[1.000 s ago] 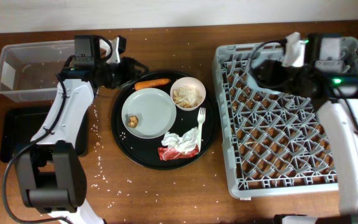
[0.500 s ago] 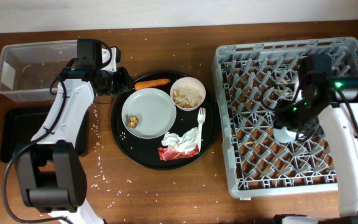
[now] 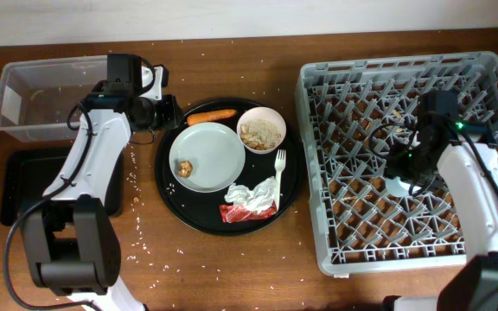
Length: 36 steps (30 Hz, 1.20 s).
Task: Sort waste into correct bins and load items into the dishwasher rack
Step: 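Place the blue cup upside down in the dishwasher rack with right gripper, then move the left gripper to the pink bowl rim and grasp it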
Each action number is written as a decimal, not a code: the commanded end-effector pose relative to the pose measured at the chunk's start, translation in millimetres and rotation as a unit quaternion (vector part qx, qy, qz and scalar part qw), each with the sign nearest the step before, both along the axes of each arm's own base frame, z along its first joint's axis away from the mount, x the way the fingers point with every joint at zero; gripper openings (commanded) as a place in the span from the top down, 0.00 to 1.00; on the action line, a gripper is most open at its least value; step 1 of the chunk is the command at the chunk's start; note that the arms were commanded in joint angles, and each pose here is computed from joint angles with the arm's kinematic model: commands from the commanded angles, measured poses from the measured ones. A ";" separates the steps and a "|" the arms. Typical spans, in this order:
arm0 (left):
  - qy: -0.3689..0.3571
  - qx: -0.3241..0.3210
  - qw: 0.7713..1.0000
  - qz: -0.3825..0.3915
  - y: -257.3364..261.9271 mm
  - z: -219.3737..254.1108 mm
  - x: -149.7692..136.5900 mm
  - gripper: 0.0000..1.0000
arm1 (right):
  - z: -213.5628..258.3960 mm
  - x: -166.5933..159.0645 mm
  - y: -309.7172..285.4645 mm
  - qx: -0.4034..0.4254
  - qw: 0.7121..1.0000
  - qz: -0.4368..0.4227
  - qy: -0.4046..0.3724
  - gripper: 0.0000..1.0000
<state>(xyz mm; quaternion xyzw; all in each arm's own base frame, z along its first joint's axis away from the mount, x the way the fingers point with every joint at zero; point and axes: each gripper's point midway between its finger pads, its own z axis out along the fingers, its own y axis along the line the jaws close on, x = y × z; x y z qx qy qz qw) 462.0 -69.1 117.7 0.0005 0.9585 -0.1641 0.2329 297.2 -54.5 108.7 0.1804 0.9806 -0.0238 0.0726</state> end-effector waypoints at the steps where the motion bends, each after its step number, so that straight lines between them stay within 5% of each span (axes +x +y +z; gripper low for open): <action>1: -0.010 0.011 1.000 -0.003 4.3 6.5 5.3 0.68 | -15.8 -1.4 3.1 0.016 1.000 0.007 0.025 0.36; 3: -0.011 0.011 1.000 -0.003 4.3 6.5 5.3 0.68 | -18.2 -4.0 7.3 0.028 0.999 0.008 0.033 0.07; 5: -0.011 0.011 1.000 -0.003 4.4 6.5 5.4 0.68 | -17.6 -5.8 7.4 0.029 0.999 0.008 0.036 0.00; 10: -0.013 0.014 1.000 -0.010 4.3 6.6 5.4 0.68 | 11.9 12.1 8.5 0.035 0.999 0.010 0.005 0.00; 15: -0.060 0.036 0.996 -0.051 3.8 76.5 -1.8 0.67 | 134.5 62.7 64.3 0.083 0.982 0.105 -0.135 0.02; 24: -0.038 0.081 0.990 -0.108 -5.8 76.7 -29.3 0.63 | 131.4 90.7 194.1 0.098 0.943 0.259 -0.185 0.08; 28: -0.005 0.141 0.982 -0.125 -18.6 61.1 -46.2 0.62 | 120.5 95.4 200.9 0.104 0.943 0.264 -0.175 0.08; 36: 0.042 0.151 0.968 -0.196 -45.8 31.7 -79.9 0.55 | 119.0 93.8 209.8 0.106 0.940 0.275 -0.174 0.09</action>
